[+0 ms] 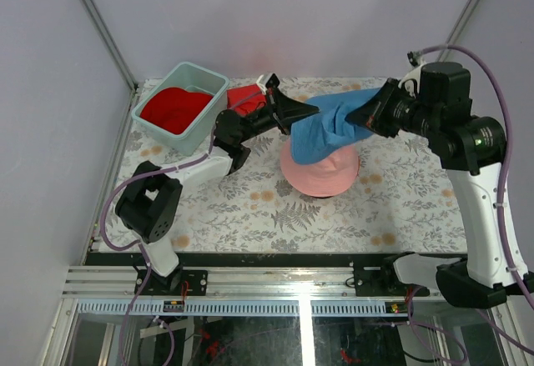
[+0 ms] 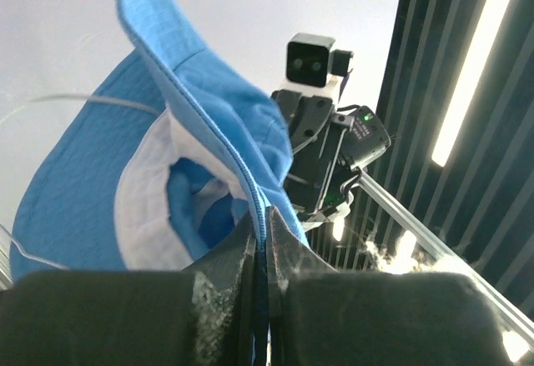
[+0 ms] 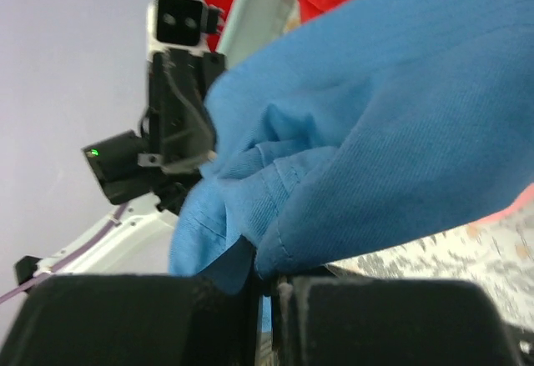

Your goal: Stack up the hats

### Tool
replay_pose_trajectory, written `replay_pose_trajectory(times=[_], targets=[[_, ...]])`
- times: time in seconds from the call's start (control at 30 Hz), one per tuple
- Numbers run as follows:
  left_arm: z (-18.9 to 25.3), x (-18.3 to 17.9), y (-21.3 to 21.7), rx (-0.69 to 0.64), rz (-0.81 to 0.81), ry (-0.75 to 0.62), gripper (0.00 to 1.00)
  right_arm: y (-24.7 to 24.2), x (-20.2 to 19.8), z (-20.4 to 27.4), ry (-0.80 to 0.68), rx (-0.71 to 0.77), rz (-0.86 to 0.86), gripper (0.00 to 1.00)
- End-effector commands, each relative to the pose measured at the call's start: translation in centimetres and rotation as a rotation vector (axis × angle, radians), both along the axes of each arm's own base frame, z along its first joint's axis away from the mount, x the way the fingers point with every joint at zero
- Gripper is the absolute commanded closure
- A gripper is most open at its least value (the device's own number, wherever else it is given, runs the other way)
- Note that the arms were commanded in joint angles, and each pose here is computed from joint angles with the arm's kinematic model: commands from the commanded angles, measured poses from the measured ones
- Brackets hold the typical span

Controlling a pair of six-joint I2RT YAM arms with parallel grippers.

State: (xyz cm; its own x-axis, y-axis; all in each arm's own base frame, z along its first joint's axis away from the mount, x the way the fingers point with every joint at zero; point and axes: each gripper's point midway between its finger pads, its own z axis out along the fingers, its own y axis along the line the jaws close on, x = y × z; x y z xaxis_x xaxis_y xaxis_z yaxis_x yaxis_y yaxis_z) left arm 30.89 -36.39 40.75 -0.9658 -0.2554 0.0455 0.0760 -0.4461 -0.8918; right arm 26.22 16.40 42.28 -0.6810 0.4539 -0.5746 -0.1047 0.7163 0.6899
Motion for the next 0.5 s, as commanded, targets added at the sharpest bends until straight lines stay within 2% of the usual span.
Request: replay_pose_trajectory(times=[0.0, 0.17, 0.4, 0.47], targets=[[-0.5, -0.4, 0.5, -0.024, 0.012, -0.006, 1.00, -0.5, -1.4, -3.7, 0.124, -0.013, -0.030, 0.97], [-2.0, -0.2, 0.2, -0.029, -0.011, -0.014, 1.00, -0.3, -0.6, -6.4, 0.166, -0.036, -0.029, 0.90], [-4.2, 1.9, 0.7, -0.055, 0.000, -0.018, 1.00, -0.1, 2.2, -8.3, 0.158, -0.081, -0.040, 0.83], [-4.6, 2.8, 1.3, -0.047, 0.023, -0.021, 1.00, 0.1, 3.1, -8.4, 0.148, -0.091, -0.036, 0.75]])
